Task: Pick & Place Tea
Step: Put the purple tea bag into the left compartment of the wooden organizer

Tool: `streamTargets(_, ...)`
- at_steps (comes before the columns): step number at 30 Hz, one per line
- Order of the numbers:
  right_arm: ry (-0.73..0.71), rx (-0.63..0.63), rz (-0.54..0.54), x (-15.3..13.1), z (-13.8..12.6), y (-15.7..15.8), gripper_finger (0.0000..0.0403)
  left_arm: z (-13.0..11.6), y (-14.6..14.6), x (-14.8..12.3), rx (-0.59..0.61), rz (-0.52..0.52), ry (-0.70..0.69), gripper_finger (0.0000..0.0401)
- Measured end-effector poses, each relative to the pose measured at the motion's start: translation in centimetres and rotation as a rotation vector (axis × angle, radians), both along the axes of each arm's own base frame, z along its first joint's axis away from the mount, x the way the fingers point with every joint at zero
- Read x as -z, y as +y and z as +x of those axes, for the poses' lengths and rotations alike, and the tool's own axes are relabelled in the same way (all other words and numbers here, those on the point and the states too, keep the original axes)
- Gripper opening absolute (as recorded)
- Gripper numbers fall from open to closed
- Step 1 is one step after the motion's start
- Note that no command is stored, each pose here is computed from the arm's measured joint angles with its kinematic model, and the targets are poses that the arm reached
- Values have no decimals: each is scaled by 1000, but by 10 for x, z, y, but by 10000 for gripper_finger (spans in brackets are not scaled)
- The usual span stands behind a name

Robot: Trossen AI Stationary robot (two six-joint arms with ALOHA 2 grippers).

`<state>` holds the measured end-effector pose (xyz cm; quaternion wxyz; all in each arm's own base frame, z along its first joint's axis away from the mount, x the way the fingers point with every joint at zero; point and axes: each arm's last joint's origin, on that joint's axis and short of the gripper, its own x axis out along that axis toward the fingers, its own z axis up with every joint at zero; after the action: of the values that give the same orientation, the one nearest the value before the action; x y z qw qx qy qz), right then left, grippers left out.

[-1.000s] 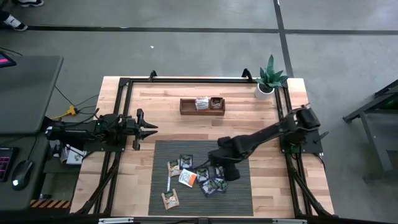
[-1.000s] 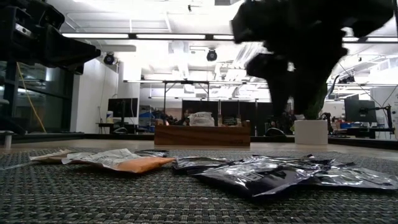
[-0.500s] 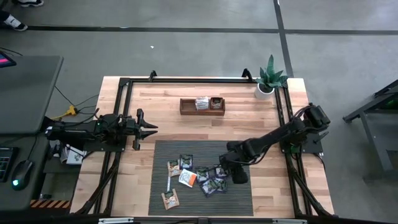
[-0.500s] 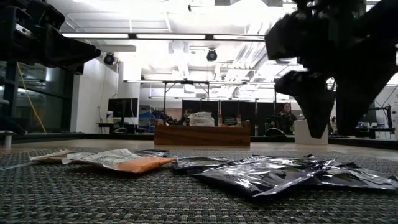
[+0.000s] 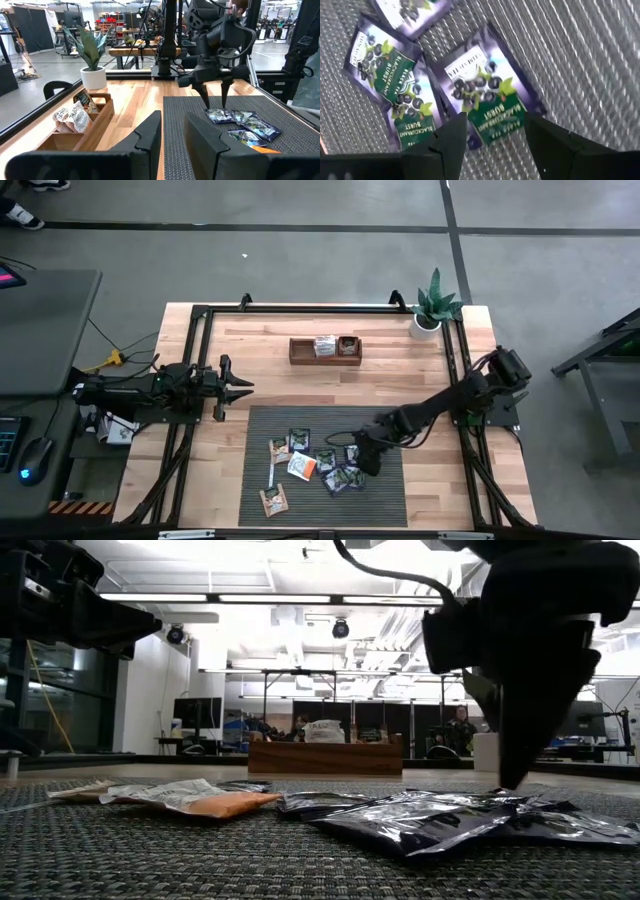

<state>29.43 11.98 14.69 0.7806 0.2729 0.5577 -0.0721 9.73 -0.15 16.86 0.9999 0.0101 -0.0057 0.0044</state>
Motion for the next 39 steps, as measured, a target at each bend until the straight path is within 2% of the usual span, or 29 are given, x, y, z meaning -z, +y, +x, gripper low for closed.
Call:
streamTargets(8, 35, 253, 71, -7, -17, 3, 193, 0, 0, 0, 0, 0, 0, 82)
streamTargets(14, 32, 411, 150, -3, -13, 6, 193, 0, 0, 0, 0, 0, 0, 82)
streamTargets(23, 64, 466, 205, 9, -7, 8, 193, 0, 0, 0, 0, 0, 0, 82)
streamTargets(39, 61, 531, 189, 10, -6, 3, 193, 0, 0, 0, 0, 0, 0, 82)
